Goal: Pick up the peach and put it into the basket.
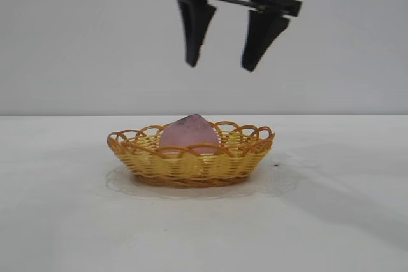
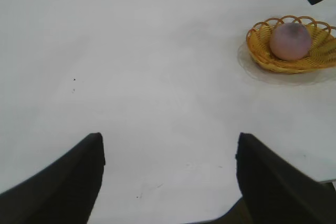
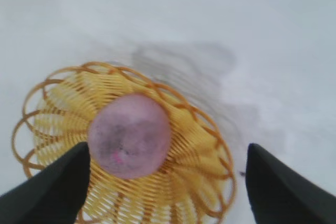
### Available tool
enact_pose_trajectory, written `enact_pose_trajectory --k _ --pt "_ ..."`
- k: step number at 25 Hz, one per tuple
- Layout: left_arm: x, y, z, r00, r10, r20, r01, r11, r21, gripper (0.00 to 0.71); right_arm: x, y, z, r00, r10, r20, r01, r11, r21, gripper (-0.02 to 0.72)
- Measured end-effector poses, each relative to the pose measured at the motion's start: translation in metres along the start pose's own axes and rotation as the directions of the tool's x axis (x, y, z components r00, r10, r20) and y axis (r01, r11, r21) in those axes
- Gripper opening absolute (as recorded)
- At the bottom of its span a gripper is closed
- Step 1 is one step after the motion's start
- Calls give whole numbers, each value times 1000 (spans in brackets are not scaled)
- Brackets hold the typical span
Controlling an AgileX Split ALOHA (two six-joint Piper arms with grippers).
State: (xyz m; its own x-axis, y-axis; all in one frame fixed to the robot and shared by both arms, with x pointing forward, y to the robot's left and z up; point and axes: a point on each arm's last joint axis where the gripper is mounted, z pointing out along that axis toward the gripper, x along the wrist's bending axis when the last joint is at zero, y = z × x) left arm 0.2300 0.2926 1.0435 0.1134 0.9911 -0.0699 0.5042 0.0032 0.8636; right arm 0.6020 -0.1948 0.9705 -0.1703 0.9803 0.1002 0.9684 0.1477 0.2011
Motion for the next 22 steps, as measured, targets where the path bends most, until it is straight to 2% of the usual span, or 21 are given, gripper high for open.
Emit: enact_pose_trajectory --k 3,5,11,14,22 --pt "0 0 0 1000 0 0 0 1000 0 524 -35 -27 6 996 89 27 -90 995 37 538" --pt "0 0 0 1000 0 0 0 1000 0 524 -43 -42 -2 993 117 33 -118 993 18 538" --pt "0 0 0 1000 0 0 0 1000 0 524 -48 -80 -69 983 173 61 -161 972 -171 538" --pt "0 0 0 1000 0 0 0 1000 0 524 -43 -107 -106 983 175 48 -157 954 -257 538" --pt "0 0 0 1000 0 0 0 1000 0 524 -39 -194 -128 986 151 73 -136 974 -179 538"
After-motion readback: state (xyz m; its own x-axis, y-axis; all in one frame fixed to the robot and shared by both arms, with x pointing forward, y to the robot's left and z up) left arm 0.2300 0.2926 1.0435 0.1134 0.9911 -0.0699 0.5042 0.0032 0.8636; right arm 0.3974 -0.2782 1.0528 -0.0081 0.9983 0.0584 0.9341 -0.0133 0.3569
